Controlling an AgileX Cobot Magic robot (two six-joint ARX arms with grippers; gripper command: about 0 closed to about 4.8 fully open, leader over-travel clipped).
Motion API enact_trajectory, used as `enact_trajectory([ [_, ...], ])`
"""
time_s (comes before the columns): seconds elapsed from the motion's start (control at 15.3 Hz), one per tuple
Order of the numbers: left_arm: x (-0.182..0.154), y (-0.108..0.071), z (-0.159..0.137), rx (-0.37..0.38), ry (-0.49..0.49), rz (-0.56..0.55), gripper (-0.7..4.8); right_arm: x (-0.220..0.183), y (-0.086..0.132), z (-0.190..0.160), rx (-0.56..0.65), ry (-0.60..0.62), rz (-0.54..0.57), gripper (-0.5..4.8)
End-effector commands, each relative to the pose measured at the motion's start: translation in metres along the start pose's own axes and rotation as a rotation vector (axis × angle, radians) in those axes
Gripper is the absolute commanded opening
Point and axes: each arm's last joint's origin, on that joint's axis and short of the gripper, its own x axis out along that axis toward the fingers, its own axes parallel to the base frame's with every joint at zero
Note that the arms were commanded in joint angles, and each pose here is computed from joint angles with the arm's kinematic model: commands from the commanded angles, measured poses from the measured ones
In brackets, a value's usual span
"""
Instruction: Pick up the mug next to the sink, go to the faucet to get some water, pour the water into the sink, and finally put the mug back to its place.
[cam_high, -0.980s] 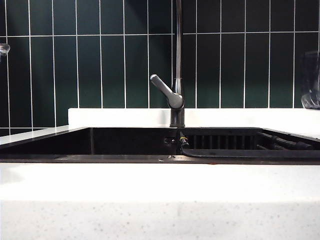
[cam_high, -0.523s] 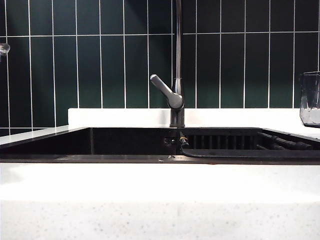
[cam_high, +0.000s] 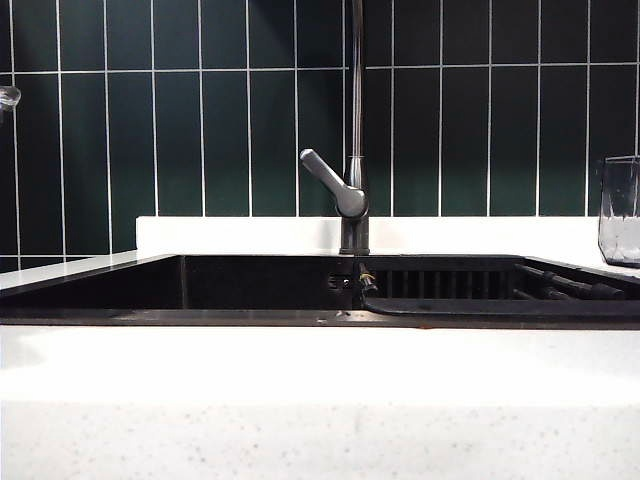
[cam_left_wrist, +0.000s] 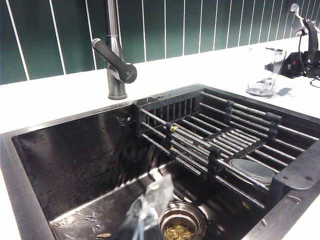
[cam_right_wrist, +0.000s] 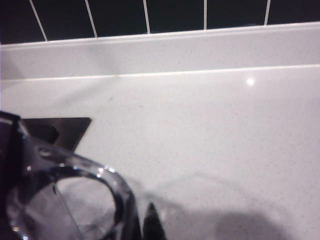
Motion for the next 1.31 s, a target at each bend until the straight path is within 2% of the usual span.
enact_trajectory([
  [0.07,0.0,0.0,0.001,0.006,-0.007,-0.006,-0.03,0.001,0.0,0.002,-0.006,-0.017,0.006,-0.05],
  [0.33,0.0,0.0,0.001,0.006,-0.007,-0.006,-0.03,0.001,0.0,0.002,-0.025,-0.014,0.005,0.14],
  [0.46,0.0,0.0,0.001,0.006,-0.007,-0.006,-0.03,0.001,0.0,0.001,-0.023,-0.003,0.001,0.57],
  [0.65,0.0,0.0,0.001,0.006,-0.007,-0.012,-0.03,0.001,0.0,0.0,-0.021,0.004,0.001,0.61],
  [0.78,0.0,0.0,0.001,0.006,-0.007,-0.013,-0.03,0.001,-0.001,0.0,-0.023,0.007,0.0,1.12],
  [0.85,0.0,0.0,0.001,0.006,-0.007,-0.013,-0.03,0.001,-0.001,-0.001,-0.021,0.012,-0.001,1.22],
  [0.98,0.0,0.0,0.001,0.006,-0.007,-0.015,-0.03,0.0,0.0,-0.003,-0.018,0.02,-0.001,1.23],
  [1.11,0.0,-0.001,0.001,0.006,-0.007,-0.021,-0.03,-0.001,-0.001,-0.006,-0.006,0.05,-0.005,1.49],
  [1.31,0.0,-0.001,0.002,0.008,-0.007,-0.021,-0.03,-0.01,0.002,-0.005,-0.018,0.049,-0.036,1.49],
])
